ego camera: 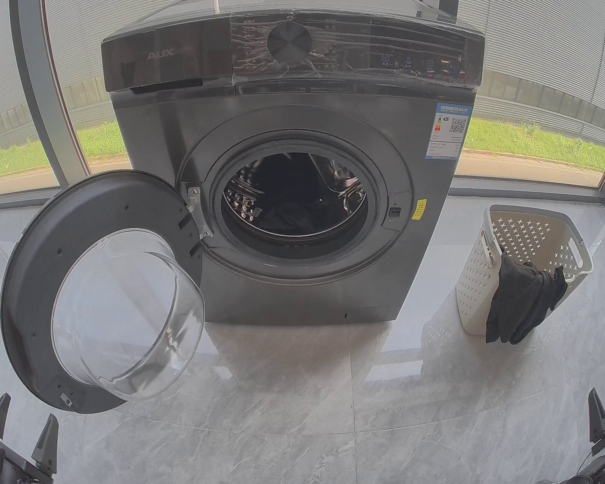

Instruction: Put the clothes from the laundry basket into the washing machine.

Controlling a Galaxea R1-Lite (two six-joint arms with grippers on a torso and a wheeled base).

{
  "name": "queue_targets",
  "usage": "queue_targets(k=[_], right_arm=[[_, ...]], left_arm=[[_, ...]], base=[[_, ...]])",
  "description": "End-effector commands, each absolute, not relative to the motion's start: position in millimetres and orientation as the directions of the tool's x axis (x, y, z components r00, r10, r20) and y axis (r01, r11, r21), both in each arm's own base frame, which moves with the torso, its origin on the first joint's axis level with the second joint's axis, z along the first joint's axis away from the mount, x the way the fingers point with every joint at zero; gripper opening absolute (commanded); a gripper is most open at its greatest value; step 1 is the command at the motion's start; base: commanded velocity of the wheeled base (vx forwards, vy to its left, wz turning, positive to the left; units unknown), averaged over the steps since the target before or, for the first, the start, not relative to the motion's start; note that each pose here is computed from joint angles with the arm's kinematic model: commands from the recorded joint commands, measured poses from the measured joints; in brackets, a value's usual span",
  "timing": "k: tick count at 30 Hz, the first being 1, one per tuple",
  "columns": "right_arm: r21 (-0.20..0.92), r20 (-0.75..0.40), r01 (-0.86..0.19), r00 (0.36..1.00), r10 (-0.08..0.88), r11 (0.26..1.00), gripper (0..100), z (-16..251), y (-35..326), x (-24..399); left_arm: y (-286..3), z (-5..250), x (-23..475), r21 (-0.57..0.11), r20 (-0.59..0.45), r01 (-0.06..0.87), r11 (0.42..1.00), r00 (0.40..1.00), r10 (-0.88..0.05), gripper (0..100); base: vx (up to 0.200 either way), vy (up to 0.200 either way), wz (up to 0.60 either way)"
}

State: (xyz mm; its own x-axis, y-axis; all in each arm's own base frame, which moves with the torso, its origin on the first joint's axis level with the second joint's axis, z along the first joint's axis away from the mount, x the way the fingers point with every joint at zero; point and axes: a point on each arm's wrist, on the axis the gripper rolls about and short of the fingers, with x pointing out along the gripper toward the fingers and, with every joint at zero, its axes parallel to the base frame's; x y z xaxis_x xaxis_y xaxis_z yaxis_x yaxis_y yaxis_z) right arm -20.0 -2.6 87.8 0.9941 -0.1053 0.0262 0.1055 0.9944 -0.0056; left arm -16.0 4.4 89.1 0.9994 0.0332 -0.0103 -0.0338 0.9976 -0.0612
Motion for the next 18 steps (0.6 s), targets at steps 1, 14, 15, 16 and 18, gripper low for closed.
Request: queue_targets(k=[1, 14, 15, 16, 18], right_arm=[[0.031, 0.028, 0.065, 0.997, -0.066, 0.997, 100, 79.6, -1.2, -22.1], [0.009, -0.012, 0.014, 1.000, -0.014, 1.000, 100, 75.6, 0.0, -22.0], [0.011, -0.012, 0.015, 1.000, -0.015, 1.000, 100, 75.6, -0.1, -22.0], [0.011, -0.012, 0.015, 1.000, -0.015, 1.000, 100, 75.6, -0.1, -22.0], [0.009, -0.012, 0.015, 1.000, -0.015, 1.000, 100, 75.8, -0.1, -21.9]], left_arm=[[0.7, 83.2, -20.5, -0.029, 0.034, -0.040, 0.999, 0.999, 0.041, 100], [0.1, 81.4, -24.1, 0.021, 0.029, -0.010, 1.000, 1.000, 0.009, 100], [0.4, 82.4, -24.9, 0.029, 0.023, -0.021, 0.999, 1.000, 0.020, 100], [0.5, 82.2, -25.0, 0.029, 0.018, -0.025, 0.999, 1.000, 0.025, 100], [0.6, 81.2, -24.6, -0.002, 0.017, -0.035, 0.999, 0.999, 0.035, 100]], base=[[0.000, 0.000, 0.00], [0.000, 0.000, 0.00], [0.000, 0.000, 0.00], [0.000, 0.000, 0.00], [0.000, 0.000, 0.00]])
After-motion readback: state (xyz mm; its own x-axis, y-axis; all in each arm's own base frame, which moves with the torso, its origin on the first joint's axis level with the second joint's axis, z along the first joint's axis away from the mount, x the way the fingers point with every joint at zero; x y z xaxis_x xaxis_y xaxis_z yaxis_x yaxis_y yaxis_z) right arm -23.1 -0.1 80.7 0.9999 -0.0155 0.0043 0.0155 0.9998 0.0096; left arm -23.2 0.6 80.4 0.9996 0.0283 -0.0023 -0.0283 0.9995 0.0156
